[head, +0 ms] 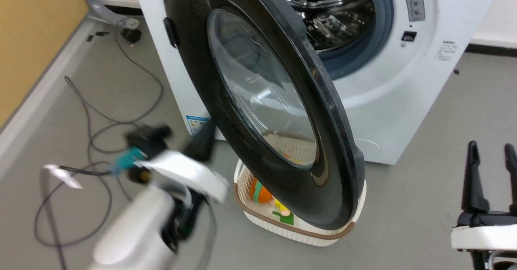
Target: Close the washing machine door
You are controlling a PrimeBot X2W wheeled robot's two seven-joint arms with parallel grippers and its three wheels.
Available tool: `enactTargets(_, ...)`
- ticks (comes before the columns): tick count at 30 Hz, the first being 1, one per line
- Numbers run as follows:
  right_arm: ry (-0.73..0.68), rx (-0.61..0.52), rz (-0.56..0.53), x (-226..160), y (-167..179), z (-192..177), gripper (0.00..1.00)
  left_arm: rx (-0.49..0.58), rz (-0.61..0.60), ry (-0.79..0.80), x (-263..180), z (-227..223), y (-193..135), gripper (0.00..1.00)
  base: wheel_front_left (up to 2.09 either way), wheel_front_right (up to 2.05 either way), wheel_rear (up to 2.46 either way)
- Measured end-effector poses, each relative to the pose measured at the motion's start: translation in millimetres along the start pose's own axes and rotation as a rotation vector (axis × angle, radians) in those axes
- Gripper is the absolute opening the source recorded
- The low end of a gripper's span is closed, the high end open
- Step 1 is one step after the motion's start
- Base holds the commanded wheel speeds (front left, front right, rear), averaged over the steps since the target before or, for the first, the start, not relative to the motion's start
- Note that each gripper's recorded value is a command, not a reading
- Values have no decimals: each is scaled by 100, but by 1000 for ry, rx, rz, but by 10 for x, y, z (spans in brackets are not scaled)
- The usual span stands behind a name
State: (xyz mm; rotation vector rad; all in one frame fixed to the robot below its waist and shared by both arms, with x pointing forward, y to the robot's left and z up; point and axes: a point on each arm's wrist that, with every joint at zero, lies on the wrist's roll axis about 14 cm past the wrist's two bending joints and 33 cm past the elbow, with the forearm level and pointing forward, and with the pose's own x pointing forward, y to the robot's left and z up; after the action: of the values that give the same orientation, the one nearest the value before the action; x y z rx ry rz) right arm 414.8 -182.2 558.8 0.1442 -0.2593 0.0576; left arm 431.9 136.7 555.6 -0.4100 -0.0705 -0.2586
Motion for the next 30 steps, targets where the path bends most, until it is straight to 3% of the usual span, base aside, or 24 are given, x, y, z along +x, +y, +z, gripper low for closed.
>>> enactTargets(6,-50,-29,10,30,27,175,100,296,178,-258,-141,822,293,0,0,0,0)
enactTargets(10,-92,-38,27,59,85,316,100,429,295,-292,-409,916,500,0,0,0,0)
enactTargets(14,-154,-39,55,125,193,510,100,487,376,-292,-657,881,620,0,0,0,0)
enactTargets(15,-177,-38,64,149,229,579,100,492,388,-285,-714,842,632,40,0,0,0)
enactTargets(16,-199,-43,73,173,262,646,100,493,402,-279,-771,805,644,100,0,0,0)
enactTargets(26,-441,16,168,400,644,1364,100,464,414,-200,-1111,472,642,100,0,0,0)
enactTargets(27,-466,25,188,401,714,1443,79,469,414,-192,-1131,452,648,100,0,0,0)
enactTargets(28,-491,44,208,400,782,1519,36,471,415,-189,-1146,442,651,100,0,0,0)
enactTargets(30,-525,94,258,384,937,1630,0,471,418,-185,-1165,424,653,100,0,0,0)
